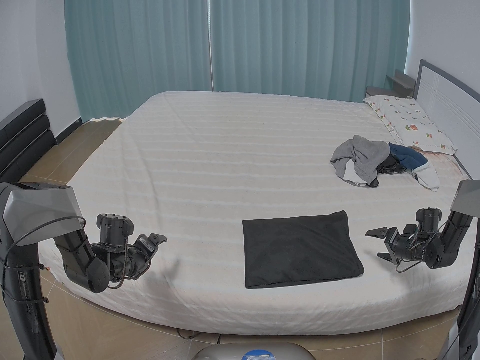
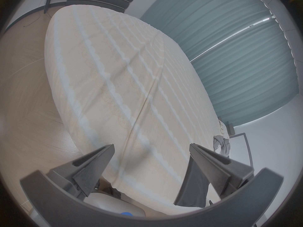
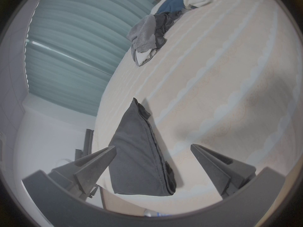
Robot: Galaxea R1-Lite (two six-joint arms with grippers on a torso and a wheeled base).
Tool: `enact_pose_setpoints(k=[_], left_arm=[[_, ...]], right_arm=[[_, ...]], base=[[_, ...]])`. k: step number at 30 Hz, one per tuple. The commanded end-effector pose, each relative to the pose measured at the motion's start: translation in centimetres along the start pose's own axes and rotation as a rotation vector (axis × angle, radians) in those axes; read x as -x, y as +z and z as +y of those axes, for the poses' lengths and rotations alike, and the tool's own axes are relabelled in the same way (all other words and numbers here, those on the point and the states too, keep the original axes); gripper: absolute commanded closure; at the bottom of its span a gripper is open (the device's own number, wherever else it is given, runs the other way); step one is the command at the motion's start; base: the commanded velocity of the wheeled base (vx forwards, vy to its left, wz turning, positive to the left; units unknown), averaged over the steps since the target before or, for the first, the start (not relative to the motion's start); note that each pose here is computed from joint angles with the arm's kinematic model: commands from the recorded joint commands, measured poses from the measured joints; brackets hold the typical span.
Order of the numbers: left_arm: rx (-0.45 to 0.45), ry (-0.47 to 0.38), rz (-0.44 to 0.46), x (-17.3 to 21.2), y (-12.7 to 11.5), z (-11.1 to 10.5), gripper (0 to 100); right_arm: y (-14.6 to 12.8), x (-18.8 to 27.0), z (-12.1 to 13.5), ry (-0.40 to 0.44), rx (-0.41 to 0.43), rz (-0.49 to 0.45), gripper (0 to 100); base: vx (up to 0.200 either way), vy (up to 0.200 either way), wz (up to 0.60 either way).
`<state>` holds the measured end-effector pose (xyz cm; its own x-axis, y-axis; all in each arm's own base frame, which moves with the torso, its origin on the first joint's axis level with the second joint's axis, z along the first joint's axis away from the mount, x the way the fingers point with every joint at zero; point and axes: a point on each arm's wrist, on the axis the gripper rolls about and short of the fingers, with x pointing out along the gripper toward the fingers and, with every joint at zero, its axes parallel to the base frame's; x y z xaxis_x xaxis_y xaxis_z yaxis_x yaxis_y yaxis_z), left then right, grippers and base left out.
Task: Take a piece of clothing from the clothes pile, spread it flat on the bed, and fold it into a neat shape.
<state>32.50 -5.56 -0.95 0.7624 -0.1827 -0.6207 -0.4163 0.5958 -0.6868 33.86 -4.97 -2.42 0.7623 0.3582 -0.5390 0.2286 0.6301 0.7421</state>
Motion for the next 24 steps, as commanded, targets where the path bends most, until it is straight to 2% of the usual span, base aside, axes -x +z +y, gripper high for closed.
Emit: enact_pose_setpoints(k=[1, 15, 20, 24], left_arm=[[0.012, -0.014, -0.01, -0.1, 0.4, -0.3, 0], [0.014, -0.039, -0.014, -0.8, 0.6, -1.4, 0], [-0.011, -0.024, 0.018, -1.4, 0.4, -3.1, 0], [-0.017, -0.048, 0.014, -2.3, 1.0, -4.5, 0]], right_arm=[[0.6, 0.0, -0.1, 0.017, -0.02, -0.009, 0], [0.0, -0.1, -0.7, 0.042, 0.003, -0.044, 0], [-0.1, -0.1, -0.7, 0.041, 0.008, -0.042, 0], [-0.3, -0.1, -0.7, 0.039, 0.006, -0.037, 0]], base=[[0.0, -0.2, 0.0], [0.0, -0.2, 0.0], [0.0, -0.2, 0.0], [0.0, -0.2, 0.0]])
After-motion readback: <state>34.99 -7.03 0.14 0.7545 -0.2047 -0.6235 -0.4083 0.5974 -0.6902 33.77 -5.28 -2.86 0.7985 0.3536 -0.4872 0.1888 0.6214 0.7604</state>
